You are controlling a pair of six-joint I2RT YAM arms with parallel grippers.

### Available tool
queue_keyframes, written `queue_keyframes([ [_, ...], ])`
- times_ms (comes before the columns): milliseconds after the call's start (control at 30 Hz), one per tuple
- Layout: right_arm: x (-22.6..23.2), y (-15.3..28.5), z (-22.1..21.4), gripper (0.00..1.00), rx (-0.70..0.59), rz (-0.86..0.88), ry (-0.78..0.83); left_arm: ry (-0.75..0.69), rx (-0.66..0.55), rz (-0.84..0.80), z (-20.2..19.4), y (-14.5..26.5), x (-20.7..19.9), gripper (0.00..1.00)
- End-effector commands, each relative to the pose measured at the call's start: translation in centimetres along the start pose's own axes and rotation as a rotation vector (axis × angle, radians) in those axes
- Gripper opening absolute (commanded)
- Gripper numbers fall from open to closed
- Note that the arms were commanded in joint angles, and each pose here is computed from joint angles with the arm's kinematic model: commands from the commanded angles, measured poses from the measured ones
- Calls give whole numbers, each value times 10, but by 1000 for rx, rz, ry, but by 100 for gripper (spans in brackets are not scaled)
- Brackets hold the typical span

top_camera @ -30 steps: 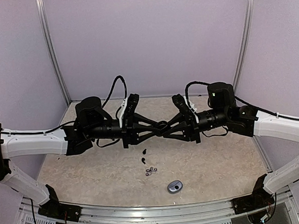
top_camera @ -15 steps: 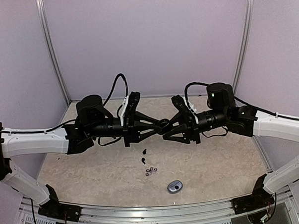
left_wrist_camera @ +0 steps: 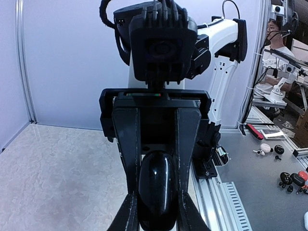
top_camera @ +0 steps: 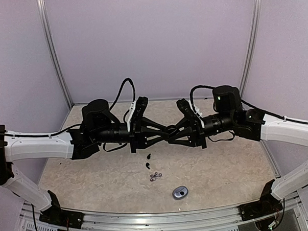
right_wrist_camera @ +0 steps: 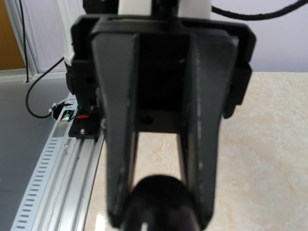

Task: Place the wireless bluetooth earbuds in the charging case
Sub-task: Pass from the right arm to the left, then pass from the left arm to the right, then open the charging case.

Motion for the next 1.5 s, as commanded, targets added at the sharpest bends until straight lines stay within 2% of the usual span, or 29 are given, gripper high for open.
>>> queue_keyframes([
  [0,8,0,9,20,-19,28,35,-25,-39,19,14,-3,6,11],
  [33,9,0,9,19,-20,28,37,-23,-36,28,14,-3,7,14],
  [167,8,1,9,12,-20,22,39,-29,-31,71,14,0,10,42],
  [233,8,1,9,10,-21,19,40,-33,-30,93,16,1,13,46],
  [433,9,1,6,5,-15,22,43,-41,3,181,15,2,24,45],
  [700,7,0,-5,0,13,13,49,-26,-44,185,23,11,26,44],
  [900,7,2,-8,0,20,1,46,-22,-69,188,27,18,28,45],
  [1467,6,6,-18,0,5,-35,37,-15,-35,244,18,34,33,51],
])
Point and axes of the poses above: each gripper's point midway between its finger pads, its own y axis back along the fingers, its own x axis along the line the jaws close on, z = x × y, the point moved 4 cm from there along y, back along the fingers, and after that the axes turned 12 degrees about -y, right-handed, at the moved point
